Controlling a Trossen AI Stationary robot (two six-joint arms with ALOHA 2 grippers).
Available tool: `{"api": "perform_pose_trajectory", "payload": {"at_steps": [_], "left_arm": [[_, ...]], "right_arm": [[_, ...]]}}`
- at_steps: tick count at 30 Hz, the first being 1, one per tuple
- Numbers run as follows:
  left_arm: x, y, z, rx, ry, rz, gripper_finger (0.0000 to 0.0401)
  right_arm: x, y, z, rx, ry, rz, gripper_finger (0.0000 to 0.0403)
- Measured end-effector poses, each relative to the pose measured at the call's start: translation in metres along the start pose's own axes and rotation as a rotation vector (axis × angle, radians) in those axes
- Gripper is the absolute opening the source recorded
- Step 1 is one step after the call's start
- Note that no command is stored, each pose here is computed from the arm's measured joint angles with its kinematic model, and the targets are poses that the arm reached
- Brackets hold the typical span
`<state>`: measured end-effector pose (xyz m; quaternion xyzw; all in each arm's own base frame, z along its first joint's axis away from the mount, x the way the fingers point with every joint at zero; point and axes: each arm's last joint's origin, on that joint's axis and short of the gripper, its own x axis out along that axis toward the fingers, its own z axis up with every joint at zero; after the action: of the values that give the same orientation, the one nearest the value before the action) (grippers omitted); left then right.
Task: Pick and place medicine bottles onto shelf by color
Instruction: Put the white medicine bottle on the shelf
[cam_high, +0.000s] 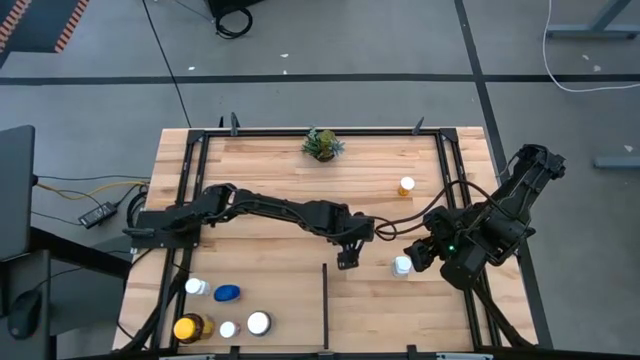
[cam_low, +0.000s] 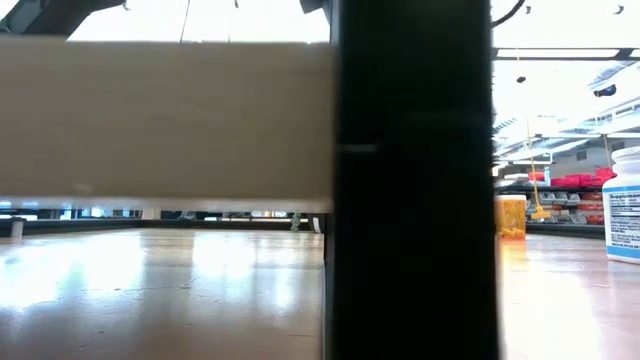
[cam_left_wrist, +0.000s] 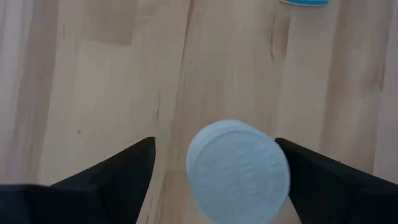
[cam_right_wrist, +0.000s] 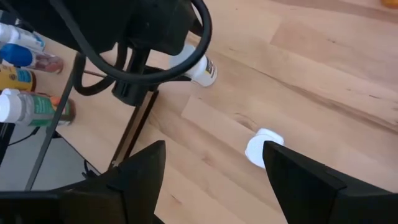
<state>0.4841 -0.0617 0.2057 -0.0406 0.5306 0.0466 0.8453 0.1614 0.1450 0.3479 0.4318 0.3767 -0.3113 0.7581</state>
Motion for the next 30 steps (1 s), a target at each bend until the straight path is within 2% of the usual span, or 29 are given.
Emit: {"api": "perform_pose_trajectory", "payload": {"at_steps": [3, 10, 16, 25, 30], "left_arm": [[0.0, 0.0, 0.0, 0.02, 0.001, 0.0, 0.0301], [0.0, 0.001, -0.001, 0.059, 0.01, 0.002, 0.0201], [-0.013, 0.018, 0.003, 0.06, 0.077, 0.029, 0.0201], [-0.068, 0.052, 0.024, 0.039, 0.097, 0.059, 0.0201], [-0.098, 0.049, 0.02, 0.052, 0.115, 0.071, 0.0201]], "right_arm": [[0.0, 0.0, 0.0, -0.006, -0.001, -0.004, 0.0276], [0.0, -0.001, 0.0, -0.041, -0.003, -0.011, 0.0276], [0.0, -0.002, 0.001, -0.068, -0.004, -0.015, 0.0276], [0.0, -0.001, 0.001, -0.116, -0.025, -0.011, 0.0276], [0.0, -0.002, 0.002, -0.163, -0.043, -0.013, 0.0276]]}}
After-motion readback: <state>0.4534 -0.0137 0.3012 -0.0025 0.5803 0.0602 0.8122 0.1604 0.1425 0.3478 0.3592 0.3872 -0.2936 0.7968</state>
